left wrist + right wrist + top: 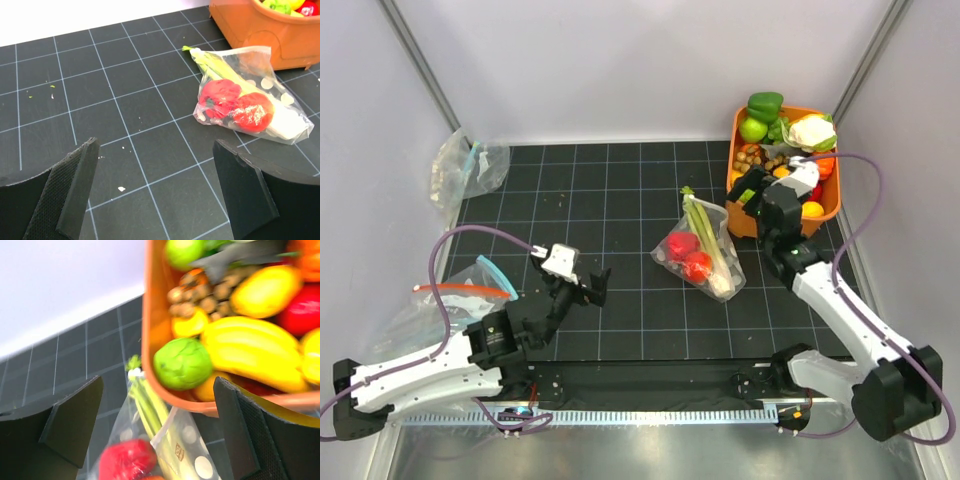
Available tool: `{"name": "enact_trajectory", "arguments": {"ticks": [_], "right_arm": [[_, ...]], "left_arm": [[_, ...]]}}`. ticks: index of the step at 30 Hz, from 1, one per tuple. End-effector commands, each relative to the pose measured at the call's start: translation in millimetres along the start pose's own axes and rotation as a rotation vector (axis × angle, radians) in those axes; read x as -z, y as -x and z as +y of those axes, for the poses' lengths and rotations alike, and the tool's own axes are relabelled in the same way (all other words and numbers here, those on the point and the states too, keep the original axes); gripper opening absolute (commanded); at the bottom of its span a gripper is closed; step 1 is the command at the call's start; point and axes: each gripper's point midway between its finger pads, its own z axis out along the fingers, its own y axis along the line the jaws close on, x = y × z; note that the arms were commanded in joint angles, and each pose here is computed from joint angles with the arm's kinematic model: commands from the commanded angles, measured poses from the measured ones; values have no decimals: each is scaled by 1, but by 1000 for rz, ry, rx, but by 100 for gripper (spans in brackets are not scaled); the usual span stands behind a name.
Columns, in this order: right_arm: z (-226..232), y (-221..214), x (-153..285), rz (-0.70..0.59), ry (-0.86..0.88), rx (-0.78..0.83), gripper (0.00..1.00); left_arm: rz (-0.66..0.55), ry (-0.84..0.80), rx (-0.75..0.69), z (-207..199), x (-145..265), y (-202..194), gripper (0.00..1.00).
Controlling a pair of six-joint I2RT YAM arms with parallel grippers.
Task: Place the food in the zip-top bag and seal the zipper
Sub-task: Place the zipper food storage bag at the center of the board, then reset both arms
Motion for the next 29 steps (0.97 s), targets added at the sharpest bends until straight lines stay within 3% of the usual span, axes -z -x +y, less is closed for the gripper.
{"name": "enact_trajectory", "arguments": {"ticks": [1, 5, 10, 17, 29], "right_arm": [[-29, 39, 21, -72, -223, -207, 100], [-14, 26, 38, 34, -110, -236, 100], [-23, 23, 64, -5, -51, -281, 100], [-70, 3, 75, -136, -153, -324, 100], [-74, -1, 72, -90, -221, -345, 100]], "left_arm": [[-52, 17, 69, -1, -2, 25, 100], [-52, 17, 72, -2, -3, 25, 100], [-50, 16, 63, -3, -4, 22, 100], [-103, 115, 69, 14, -7, 17, 100], [-131, 105, 79, 17, -4, 15, 100]]}}
